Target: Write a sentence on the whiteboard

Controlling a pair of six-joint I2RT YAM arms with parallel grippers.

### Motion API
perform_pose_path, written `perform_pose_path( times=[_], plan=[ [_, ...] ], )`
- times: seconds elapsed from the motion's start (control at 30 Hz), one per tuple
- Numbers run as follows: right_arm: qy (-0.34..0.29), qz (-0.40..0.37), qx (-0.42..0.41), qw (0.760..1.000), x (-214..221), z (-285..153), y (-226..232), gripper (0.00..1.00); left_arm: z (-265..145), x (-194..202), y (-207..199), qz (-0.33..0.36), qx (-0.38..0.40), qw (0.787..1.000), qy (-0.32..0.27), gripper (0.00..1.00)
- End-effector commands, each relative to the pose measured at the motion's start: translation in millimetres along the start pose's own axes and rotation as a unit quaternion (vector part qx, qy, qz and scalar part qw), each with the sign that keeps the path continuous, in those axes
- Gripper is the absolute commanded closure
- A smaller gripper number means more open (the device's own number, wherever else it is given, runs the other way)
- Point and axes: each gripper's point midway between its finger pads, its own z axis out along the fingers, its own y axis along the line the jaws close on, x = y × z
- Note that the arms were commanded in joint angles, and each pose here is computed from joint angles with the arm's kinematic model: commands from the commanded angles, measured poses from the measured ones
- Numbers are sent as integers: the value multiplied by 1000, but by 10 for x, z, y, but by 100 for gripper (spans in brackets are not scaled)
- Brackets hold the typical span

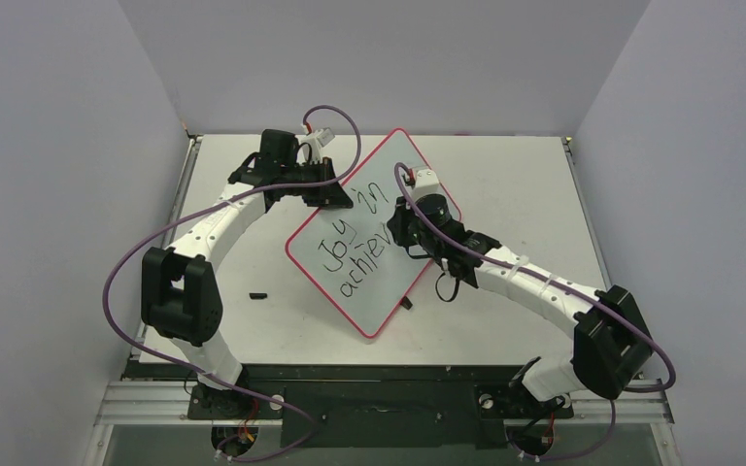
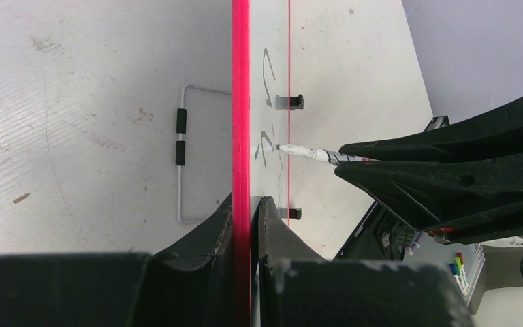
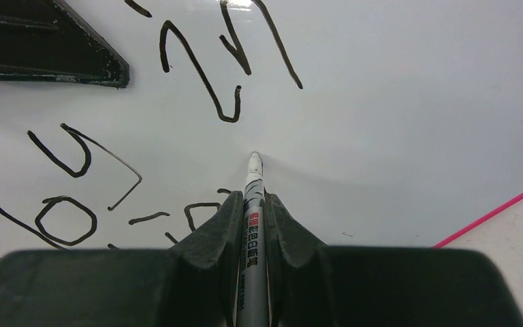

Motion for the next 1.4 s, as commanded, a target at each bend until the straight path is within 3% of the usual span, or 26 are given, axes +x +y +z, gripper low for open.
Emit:
perform_pose_path(
  times=[0.0,0.53,1.37],
  plan=[
    [-26,4,-13,1000,-226,-136,65,100,-22,-137,196,97,-63,993,-31,100],
    [-43,19,24,999,-138,-459,-374,100,91,-56,153,94,-50,994,-17,100],
    [-36,27,-75,996,-17,-360,-64,100,164,10,125,102,-48,994,-4,100]
  ],
)
